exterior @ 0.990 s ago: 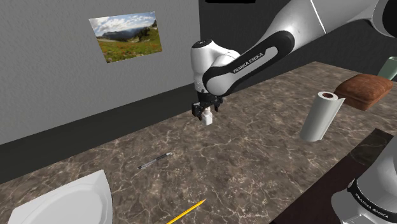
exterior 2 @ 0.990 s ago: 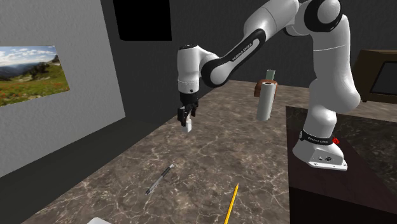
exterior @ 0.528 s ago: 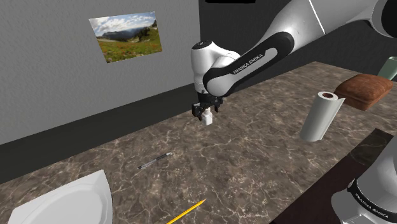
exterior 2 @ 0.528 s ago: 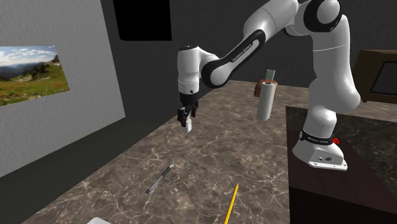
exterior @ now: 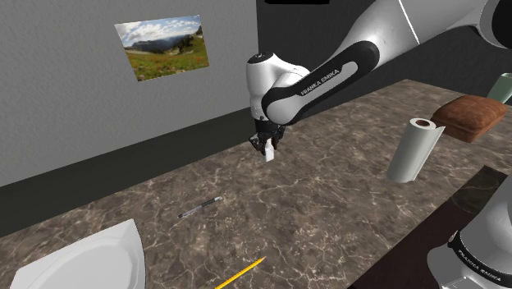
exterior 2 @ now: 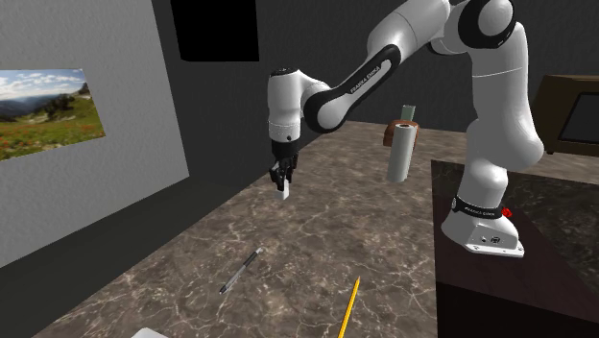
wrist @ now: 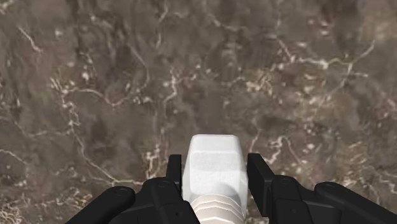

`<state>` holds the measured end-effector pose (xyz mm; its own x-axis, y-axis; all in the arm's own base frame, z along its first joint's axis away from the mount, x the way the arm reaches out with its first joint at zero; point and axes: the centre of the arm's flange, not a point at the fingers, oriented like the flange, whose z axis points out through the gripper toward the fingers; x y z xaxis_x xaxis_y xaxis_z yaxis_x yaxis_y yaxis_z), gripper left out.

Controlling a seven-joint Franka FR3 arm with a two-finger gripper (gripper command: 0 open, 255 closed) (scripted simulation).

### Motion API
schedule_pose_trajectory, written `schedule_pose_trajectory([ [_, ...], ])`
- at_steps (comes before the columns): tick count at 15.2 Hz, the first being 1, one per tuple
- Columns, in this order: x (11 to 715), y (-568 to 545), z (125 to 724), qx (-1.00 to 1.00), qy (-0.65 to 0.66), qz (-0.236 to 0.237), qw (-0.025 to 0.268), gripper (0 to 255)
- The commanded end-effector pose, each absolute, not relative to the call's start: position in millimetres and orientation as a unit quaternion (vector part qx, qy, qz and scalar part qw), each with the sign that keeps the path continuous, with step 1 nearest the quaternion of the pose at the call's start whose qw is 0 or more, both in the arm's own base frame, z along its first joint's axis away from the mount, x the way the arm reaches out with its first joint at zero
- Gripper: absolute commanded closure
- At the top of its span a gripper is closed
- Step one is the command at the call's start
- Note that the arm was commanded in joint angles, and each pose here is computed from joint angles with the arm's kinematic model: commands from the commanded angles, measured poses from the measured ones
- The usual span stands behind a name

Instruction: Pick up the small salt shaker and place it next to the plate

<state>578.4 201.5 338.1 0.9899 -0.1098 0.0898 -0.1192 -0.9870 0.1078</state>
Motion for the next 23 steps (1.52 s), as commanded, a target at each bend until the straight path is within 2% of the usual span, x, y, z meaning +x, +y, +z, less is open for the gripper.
schedule_pose_trajectory([
  [1,579,201,337,0.996,-0.058,0.041,0.057,255],
  [23,578,201,448,0.996,-0.058,0.041,0.057,255],
])
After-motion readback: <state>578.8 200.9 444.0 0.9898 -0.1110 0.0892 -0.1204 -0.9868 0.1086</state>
